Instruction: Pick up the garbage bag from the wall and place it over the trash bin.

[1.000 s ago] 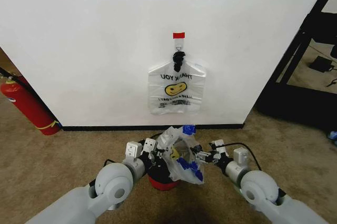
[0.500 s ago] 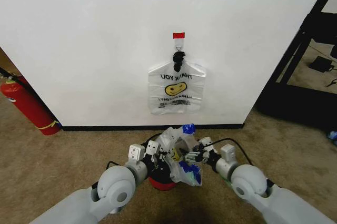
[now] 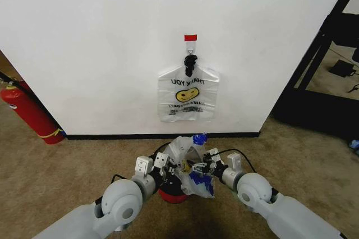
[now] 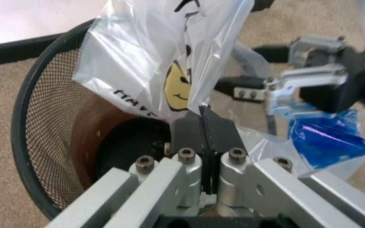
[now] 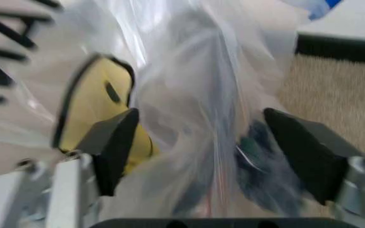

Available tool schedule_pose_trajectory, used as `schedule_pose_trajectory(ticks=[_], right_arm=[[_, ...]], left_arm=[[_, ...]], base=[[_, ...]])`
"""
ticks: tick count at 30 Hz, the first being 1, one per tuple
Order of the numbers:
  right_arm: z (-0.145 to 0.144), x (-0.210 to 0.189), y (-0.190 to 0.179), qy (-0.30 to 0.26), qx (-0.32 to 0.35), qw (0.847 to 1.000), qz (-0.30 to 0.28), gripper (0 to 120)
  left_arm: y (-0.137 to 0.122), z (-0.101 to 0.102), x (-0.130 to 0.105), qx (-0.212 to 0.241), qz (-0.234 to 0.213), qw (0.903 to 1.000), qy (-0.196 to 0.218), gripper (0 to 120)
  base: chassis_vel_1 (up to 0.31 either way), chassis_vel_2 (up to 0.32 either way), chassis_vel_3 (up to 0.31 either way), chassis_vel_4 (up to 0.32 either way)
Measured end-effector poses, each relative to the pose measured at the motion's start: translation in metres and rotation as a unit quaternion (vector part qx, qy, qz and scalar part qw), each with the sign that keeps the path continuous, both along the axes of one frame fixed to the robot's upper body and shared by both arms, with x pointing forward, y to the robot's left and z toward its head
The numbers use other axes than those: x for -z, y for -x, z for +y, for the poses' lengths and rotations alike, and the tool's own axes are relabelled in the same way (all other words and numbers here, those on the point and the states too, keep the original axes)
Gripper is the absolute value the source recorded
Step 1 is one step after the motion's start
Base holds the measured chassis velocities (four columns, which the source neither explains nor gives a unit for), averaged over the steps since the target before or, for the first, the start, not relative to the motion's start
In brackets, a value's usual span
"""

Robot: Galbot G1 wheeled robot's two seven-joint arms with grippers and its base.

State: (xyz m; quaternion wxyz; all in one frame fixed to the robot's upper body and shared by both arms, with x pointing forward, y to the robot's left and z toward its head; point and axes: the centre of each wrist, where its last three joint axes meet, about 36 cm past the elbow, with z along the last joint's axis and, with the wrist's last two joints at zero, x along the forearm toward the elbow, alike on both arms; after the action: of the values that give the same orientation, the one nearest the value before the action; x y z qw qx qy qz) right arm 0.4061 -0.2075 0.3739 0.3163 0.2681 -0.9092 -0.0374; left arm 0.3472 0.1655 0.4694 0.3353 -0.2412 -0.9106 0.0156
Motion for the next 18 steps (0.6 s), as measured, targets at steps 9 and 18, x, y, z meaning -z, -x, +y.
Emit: schedule_pose_trajectory(ticks=[9, 18], right_arm=[[0.013, -0.010, -0.009, 0.031, 0.012, 0.998, 0.054, 47], [0.020, -0.014, -0.008, 0.039, 0.024, 0.998, 0.052, 11]], left_arm=[[0.008, -0.002, -0.003, 0.005, -0.002, 1.0000, 0.006, 0], [0.012, 0.000, -0.007, 0.007, -0.007, 0.9999, 0.005, 0]], base=[[0.000, 0.000, 0.000, 0.000], [0.000, 0.000, 0.000, 0.000]])
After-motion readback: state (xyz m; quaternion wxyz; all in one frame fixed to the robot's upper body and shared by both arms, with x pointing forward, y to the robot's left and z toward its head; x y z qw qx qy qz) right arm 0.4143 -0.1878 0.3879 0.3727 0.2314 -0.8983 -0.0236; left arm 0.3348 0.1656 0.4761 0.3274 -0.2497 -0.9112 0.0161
